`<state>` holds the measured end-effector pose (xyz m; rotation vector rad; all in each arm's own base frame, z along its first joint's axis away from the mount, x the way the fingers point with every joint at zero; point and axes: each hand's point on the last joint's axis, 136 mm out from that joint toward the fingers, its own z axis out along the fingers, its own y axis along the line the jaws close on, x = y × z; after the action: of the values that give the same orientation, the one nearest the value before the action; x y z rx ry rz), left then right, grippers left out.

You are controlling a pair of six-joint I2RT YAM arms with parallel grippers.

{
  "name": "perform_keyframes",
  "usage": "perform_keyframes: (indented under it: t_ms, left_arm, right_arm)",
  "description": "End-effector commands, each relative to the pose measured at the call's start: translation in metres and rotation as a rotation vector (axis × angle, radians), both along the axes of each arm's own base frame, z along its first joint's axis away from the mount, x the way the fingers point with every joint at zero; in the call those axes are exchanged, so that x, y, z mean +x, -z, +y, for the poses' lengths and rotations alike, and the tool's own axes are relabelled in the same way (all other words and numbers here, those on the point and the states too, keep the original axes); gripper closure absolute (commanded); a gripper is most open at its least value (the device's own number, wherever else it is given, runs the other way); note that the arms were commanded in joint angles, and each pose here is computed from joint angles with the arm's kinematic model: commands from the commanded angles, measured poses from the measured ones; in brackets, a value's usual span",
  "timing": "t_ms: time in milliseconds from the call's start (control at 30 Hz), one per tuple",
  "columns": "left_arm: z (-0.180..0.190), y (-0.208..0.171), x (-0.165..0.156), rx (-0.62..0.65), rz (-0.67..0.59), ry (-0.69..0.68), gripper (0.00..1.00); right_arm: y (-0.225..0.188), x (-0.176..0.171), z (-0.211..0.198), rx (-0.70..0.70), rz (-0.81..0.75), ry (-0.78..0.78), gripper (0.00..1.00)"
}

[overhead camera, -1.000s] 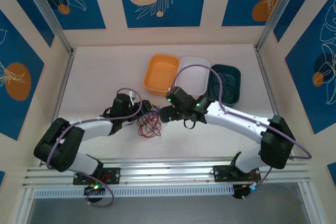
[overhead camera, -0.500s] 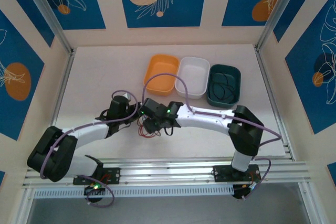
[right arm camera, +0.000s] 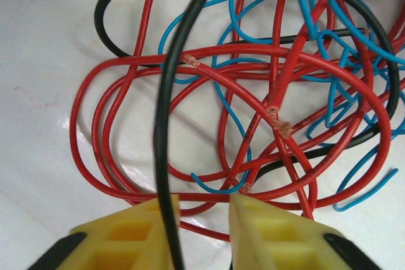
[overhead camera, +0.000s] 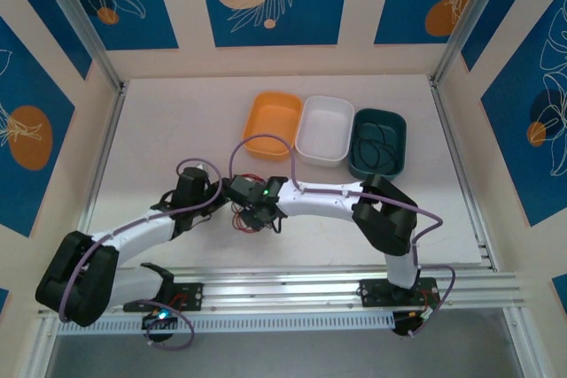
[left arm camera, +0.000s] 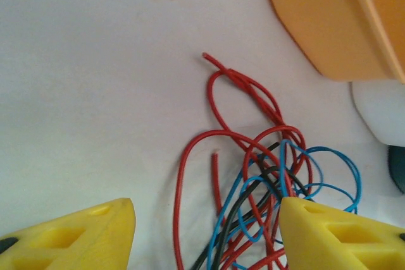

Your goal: Untangle the cables

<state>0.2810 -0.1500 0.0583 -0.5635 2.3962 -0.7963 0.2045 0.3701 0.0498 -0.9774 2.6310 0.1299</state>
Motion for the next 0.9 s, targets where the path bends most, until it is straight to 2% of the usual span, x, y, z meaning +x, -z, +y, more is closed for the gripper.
perform_keyframes:
  t_ms: [0,33,100,467,700,867]
  left_arm:
    - [0.012,0.008,-0.008,0.061,0.027,-0.005,0.38]
    - [0.013,0.009,-0.009,0.069,0.031,0.001,0.38]
    - [0.012,0.008,-0.011,0.078,0.029,0.021,0.38]
    - [-0.002,-0.003,-0.022,0.06,-0.008,0.105,0.37]
    - [-0.011,0.005,-0.023,0.072,0.007,0.129,0.4]
    - [-0.015,0.012,-0.022,0.087,0.022,0.135,0.45]
  right_arm:
    - [-0.009,0.006,0.003,0.006,-0.012,0.015,0.87]
    - [-0.012,0.008,0.003,0.013,-0.015,0.017,0.93]
    - [-0.024,0.01,0.005,0.038,-0.024,0.018,0.98]
    - [-0.091,0.02,-0.002,0.198,-0.061,0.07,0.97]
    - [-0.099,0.023,-0.002,0.313,0.006,0.11,0.93]
    - [-0.104,0.029,-0.008,0.354,0.038,0.153,0.97]
